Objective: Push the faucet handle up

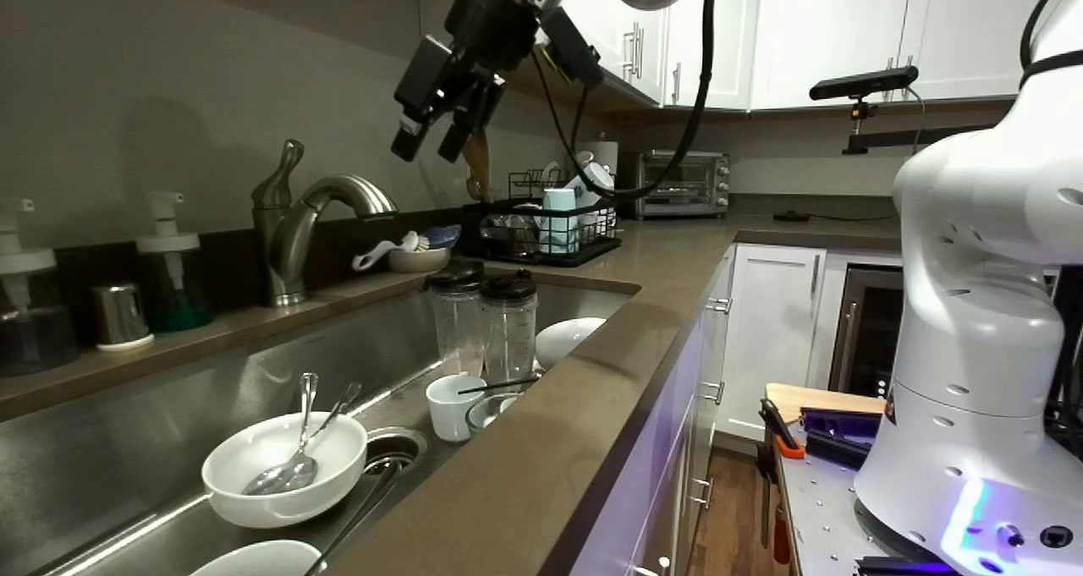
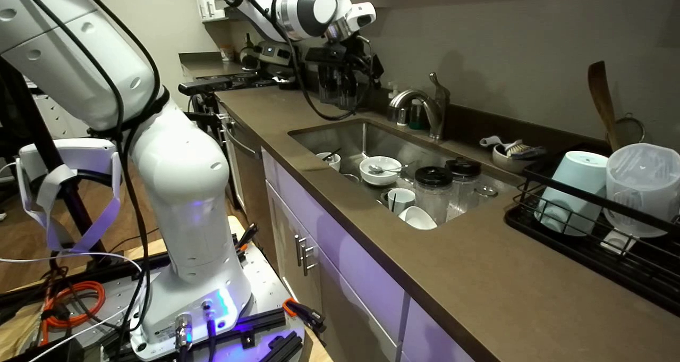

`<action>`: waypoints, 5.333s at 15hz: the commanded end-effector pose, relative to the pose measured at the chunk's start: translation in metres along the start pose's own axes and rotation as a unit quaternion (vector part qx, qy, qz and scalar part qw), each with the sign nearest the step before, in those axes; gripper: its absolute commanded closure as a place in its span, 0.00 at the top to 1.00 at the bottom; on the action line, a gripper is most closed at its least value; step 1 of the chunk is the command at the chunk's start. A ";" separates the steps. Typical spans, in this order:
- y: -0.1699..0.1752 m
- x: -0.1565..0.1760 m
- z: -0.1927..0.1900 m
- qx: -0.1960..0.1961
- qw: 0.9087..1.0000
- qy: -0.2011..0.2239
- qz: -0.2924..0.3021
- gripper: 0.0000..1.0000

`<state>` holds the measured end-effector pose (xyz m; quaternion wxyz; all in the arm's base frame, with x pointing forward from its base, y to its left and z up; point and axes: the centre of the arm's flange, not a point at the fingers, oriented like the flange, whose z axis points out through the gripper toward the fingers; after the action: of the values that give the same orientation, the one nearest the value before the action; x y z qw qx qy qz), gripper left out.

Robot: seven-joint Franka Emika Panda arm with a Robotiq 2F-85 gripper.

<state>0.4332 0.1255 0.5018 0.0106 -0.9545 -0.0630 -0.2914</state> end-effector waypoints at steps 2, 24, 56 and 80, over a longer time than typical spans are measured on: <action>-0.001 0.033 0.007 -0.024 0.999 0.029 -0.007 0.80; 0.004 0.080 0.017 -0.001 0.995 0.097 0.039 0.75; 0.053 0.167 0.121 -0.025 0.987 0.129 0.094 0.01; 0.066 0.170 0.135 -0.067 0.979 0.148 0.124 0.02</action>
<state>0.6469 0.0939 0.4848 -0.0077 -0.9147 0.0666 -0.3984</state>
